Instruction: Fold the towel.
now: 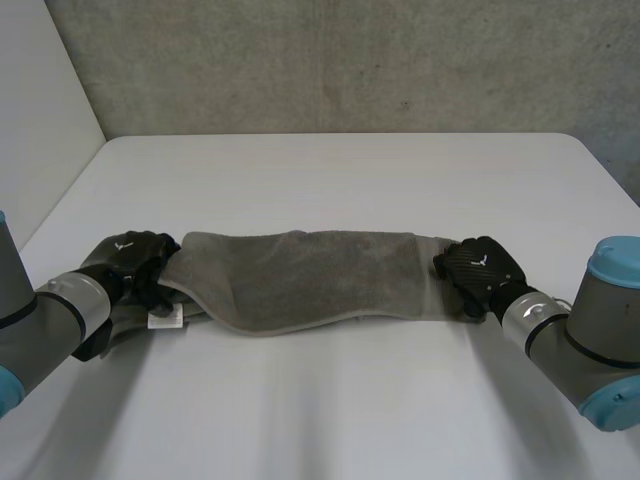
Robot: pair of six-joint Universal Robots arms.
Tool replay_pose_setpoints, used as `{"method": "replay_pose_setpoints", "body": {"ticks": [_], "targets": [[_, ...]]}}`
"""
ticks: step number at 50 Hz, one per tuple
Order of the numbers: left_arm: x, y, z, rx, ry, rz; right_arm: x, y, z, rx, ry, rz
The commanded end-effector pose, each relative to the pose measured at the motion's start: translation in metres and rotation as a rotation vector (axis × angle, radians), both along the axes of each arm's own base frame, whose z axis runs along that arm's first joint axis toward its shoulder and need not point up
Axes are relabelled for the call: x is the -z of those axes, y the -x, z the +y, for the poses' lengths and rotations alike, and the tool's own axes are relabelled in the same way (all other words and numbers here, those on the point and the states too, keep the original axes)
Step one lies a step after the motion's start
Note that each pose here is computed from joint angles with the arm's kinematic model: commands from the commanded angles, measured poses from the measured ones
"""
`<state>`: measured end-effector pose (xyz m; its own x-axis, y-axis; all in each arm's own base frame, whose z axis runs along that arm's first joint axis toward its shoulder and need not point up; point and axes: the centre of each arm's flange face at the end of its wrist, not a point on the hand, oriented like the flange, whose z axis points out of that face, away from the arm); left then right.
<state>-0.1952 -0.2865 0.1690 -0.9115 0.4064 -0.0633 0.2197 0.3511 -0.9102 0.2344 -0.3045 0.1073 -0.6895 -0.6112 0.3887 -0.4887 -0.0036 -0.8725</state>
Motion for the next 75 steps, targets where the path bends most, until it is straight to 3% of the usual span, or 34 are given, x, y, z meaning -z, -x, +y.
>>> {"method": "replay_pose_setpoints", "body": {"ticks": [1, 28, 39, 44, 49, 53, 58, 60, 65, 75], "targets": [[0.001, 0.002, 0.002, 0.007, -0.004, -0.001, 0.0, -0.002, -0.006, 0.0, 0.021, -0.005], [0.003, 0.002, 0.004, 0.008, -0.012, 0.0, -0.005, -0.002, -0.018, 0.018, 0.028, -0.031], [0.004, 0.006, 0.007, 0.023, -0.013, -0.001, -0.07, 0.025, -0.031, 0.162, 0.087, -0.241], [0.004, 0.006, 0.007, 0.021, -0.015, -0.001, -0.061, 0.019, -0.016, 0.106, -0.021, -0.221], [0.005, 0.006, 0.009, 0.024, -0.019, -0.002, -0.04, 0.019, 0.014, -0.024, -0.146, -0.047], [0.005, 0.005, 0.009, 0.023, -0.021, -0.003, -0.033, 0.016, 0.025, -0.053, -0.158, -0.012], [0.006, 0.006, 0.01, 0.025, -0.022, -0.003, -0.027, 0.011, 0.028, -0.043, -0.202, -0.065], [0.006, 0.006, 0.01, 0.025, -0.022, -0.003, -0.026, -0.001, 0.032, -0.035, -0.255, -0.16], [0.006, 0.006, 0.011, 0.025, -0.024, -0.003, -0.02, -0.019, 0.036, -0.013, -0.294, -0.243], [0.005, 0.005, 0.011, 0.023, -0.024, -0.003, -0.01, -0.045, 0.041, 0.019, -0.253, -0.263]]}}
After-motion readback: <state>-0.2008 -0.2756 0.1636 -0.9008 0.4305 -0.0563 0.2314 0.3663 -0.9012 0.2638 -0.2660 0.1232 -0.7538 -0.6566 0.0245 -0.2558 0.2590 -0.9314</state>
